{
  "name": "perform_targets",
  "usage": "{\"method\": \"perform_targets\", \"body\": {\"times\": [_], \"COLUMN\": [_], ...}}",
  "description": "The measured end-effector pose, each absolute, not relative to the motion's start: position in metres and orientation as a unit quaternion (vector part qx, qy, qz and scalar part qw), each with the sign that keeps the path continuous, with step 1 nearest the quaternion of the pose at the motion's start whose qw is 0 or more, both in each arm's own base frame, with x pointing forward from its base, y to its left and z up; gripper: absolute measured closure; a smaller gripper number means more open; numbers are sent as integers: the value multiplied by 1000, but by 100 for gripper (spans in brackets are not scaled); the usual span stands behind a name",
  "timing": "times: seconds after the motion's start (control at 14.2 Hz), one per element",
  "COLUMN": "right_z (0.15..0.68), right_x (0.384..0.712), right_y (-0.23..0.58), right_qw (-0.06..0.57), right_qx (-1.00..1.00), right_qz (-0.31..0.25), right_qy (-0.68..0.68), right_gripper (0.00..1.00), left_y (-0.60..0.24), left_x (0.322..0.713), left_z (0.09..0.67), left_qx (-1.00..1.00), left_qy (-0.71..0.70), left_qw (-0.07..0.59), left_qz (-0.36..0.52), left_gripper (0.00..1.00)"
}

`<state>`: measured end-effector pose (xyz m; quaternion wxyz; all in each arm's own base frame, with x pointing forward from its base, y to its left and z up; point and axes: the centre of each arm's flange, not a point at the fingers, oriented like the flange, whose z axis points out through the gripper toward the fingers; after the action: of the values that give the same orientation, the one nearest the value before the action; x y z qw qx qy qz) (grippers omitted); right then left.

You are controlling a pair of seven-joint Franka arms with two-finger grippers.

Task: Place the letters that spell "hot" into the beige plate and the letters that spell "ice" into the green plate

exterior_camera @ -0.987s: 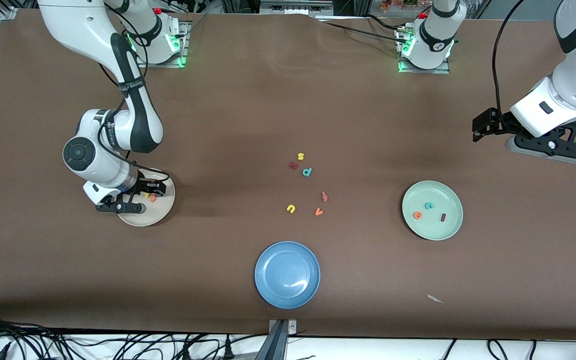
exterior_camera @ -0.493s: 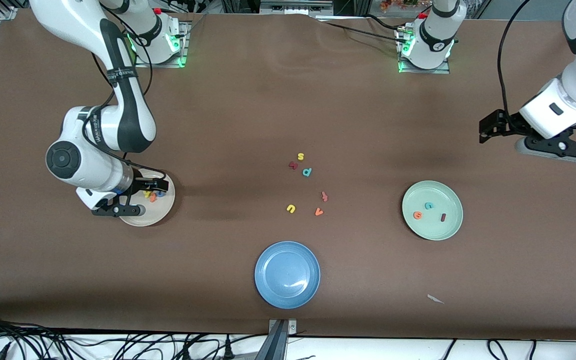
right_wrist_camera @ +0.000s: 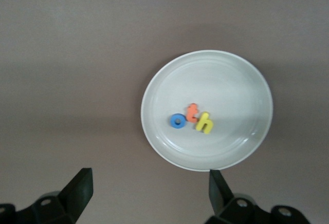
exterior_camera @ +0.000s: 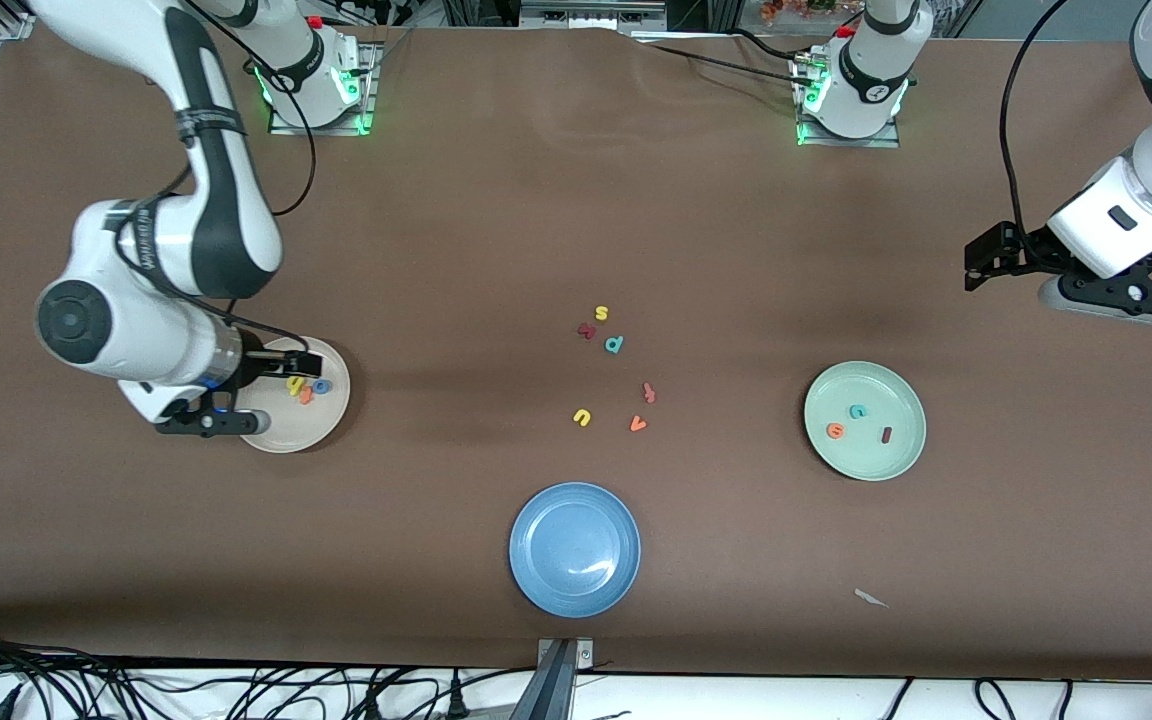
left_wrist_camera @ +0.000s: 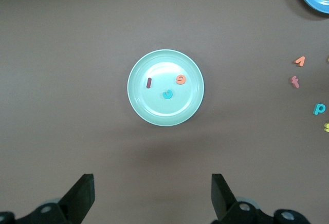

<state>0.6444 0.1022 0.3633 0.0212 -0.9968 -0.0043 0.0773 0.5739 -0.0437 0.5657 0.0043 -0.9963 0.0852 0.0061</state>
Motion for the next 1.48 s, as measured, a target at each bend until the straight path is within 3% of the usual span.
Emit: {"method": "perform_targets", "body": {"times": [0.28,0.85,1.48], "right_z": [415,539,569], "right_x": [637,583,580], "right_y": [55,31,8], "right_qw": [21,14,16], "right_qx": [-997,-997,-997], "right_qz": [71,80,73], "right_qy": [4,-1,-17], "right_gripper": [0,0,0], "left_y": [-35,-45,-45], "left_x": [572,561,560], "left_z": [568,575,575], "left_qx": [-997,-996,-996], "left_qy": [78,86,86], "left_qw": [5,5,5], "left_qz": [6,20,21], "left_gripper": [0,0,0]}}
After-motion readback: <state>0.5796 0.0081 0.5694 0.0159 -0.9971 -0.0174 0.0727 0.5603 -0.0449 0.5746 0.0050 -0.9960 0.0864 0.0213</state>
